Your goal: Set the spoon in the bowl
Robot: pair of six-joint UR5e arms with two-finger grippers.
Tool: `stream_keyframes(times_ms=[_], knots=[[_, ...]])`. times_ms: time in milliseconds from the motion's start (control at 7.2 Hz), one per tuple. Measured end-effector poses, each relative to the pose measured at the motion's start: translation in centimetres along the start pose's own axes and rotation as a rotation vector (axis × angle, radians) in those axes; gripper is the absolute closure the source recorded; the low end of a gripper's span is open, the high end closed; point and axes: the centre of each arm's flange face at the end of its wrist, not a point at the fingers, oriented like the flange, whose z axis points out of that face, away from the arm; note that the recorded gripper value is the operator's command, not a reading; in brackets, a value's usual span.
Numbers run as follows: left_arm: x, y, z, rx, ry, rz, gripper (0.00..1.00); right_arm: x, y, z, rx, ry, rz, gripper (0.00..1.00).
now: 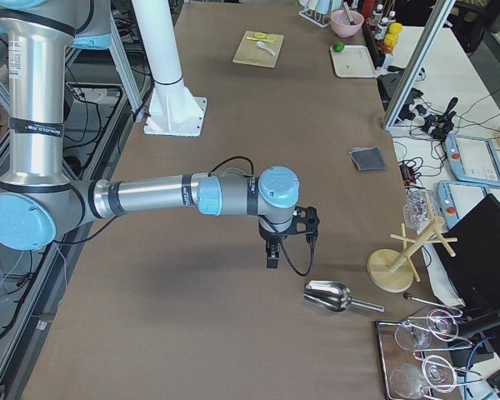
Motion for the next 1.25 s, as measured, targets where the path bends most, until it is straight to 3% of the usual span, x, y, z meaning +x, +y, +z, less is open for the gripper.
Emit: stream_keyframes(times_ms=[1250], knots=[[0.46, -1.17, -0.15, 0.011, 0.002, 0.013, 0.02, -0.03, -0.45, 0.37, -0.006, -0.007, 0.001, 0.00]])
